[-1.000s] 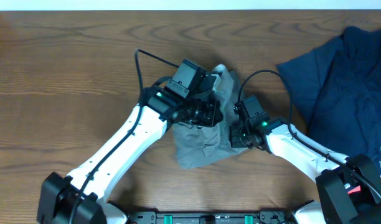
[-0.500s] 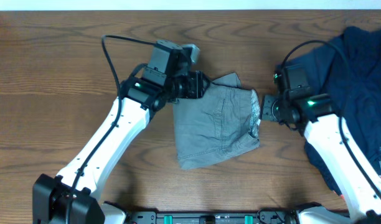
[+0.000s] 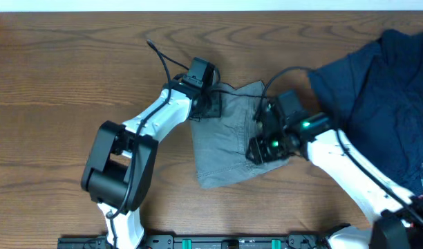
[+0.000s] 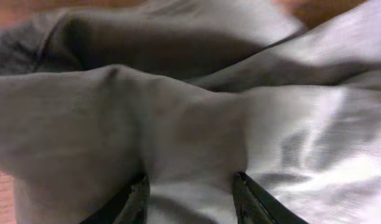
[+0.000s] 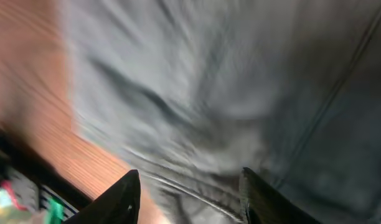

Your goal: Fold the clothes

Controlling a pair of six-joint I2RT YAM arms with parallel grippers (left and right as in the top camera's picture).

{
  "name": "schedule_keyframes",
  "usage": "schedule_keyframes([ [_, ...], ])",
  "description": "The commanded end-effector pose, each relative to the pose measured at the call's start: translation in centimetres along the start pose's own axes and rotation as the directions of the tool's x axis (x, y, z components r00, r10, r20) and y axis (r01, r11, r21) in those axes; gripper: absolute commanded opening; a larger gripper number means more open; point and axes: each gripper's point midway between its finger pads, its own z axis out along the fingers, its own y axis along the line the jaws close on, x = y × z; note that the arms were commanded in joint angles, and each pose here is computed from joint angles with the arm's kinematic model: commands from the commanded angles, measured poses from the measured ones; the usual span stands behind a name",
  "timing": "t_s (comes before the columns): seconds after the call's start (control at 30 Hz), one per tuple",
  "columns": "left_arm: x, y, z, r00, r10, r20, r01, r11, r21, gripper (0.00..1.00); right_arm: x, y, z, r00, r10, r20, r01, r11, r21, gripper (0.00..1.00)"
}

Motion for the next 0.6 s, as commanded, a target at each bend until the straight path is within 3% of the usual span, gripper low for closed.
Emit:
schedule_keyframes([
  [0.0,0.3,1.9,0.7,0.999,-0.024,-0.032,0.023,0.999,-0.05,0.45,3.0,-4.4,2.5,0.986,0.152,-0.068,-0.137,0.973,0.183,0.49],
  [0.1,2.0,3.3,0.8,0.993,-0.057,-0.107,0.048,0.995,-0.088,0.45,3.4,-8.9,2.9,0.968,0.251,0.002,-0.236,0.91,0.34,0.5],
  [0.2,4.7,4.3,0.3,0.973,-0.094,-0.21,0.067,0.989,-0.132,0.44,1.5,-12.0,2.3,0.953,0.277,0.121,-0.302,0.866,0.398,0.5],
  [0.43,12.0,2.2,-2.5,0.843,-0.172,-0.509,0.141,0.985,-0.099,0.27,-6.6,-13.5,0.2,0.903,0.146,0.405,-0.29,0.902,0.321,0.5],
  [0.57,12.9,0.9,-5.0,0.827,-0.164,-0.538,0.146,0.986,-0.076,0.26,-8.4,-12.5,-0.1,0.887,0.099,0.452,-0.245,0.929,0.278,0.51],
])
